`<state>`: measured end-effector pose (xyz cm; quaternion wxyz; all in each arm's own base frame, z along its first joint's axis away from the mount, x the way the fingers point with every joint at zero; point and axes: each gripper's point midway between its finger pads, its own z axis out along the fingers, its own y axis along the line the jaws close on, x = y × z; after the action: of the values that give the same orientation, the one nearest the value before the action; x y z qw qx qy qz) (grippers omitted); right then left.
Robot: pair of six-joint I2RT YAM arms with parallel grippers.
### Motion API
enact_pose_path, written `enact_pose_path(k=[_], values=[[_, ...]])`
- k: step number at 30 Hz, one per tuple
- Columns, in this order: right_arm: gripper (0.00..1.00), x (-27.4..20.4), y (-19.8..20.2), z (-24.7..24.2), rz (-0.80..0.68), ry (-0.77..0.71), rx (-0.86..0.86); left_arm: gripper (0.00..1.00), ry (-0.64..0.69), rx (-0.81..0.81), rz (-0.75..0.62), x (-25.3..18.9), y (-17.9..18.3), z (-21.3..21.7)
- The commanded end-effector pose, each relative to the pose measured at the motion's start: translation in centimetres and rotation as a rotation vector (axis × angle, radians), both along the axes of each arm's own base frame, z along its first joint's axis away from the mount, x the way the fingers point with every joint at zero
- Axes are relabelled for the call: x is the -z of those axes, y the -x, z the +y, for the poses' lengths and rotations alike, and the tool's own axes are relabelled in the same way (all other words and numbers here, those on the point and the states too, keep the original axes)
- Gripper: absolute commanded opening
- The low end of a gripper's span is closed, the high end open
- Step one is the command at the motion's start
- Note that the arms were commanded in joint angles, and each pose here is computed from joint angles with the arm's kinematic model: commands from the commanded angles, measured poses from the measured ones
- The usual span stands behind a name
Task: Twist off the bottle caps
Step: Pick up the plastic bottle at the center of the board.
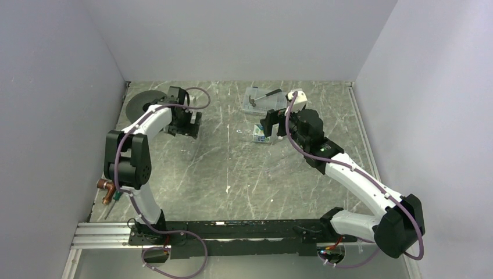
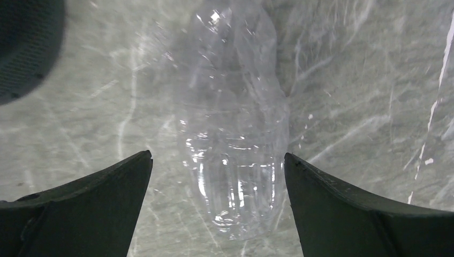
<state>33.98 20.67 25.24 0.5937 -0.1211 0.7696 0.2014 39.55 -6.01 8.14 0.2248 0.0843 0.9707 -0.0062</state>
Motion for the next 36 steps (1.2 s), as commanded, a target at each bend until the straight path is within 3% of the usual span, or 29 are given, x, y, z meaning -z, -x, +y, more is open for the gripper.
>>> enact_pose_path(k=[1, 17, 25, 27, 31, 36], values=[[1.0, -1.7, 0.2, 0.4, -0.052, -0.051, -0.011, 1.0, 0.087, -0.009, 0.064, 2.2, 0.9, -1.7], [1.0, -1.1, 0.2, 0.7, -0.041, -0.057, -0.019, 0.99, 0.01, 0.111, 0.092, 6.2, 1.6, -3.6], [1.0, -0.7, -0.2, 1.5, -0.01, -0.076, -0.031, 0.55, 0.011, 0.288, 0.053, 5.3, 3.2, -5.1], [1.0, -0.8, -0.5, 1.7, 0.003, -0.084, -0.025, 0.5, 0.022, 0.328, 0.046, 4.5, 3.5, -5.8], [1.0, -1.7, -1.2, 2.2, 0.034, -0.107, -0.015, 0.53, 0.061, 0.407, 0.013, 1.1, 4.3, -7.1], [1.0, -4.3, -1.6, 3.8, 0.088, -0.187, -0.036, 0.58, 0.194, 0.599, -0.14, -8.7, 6.2, -9.6]])
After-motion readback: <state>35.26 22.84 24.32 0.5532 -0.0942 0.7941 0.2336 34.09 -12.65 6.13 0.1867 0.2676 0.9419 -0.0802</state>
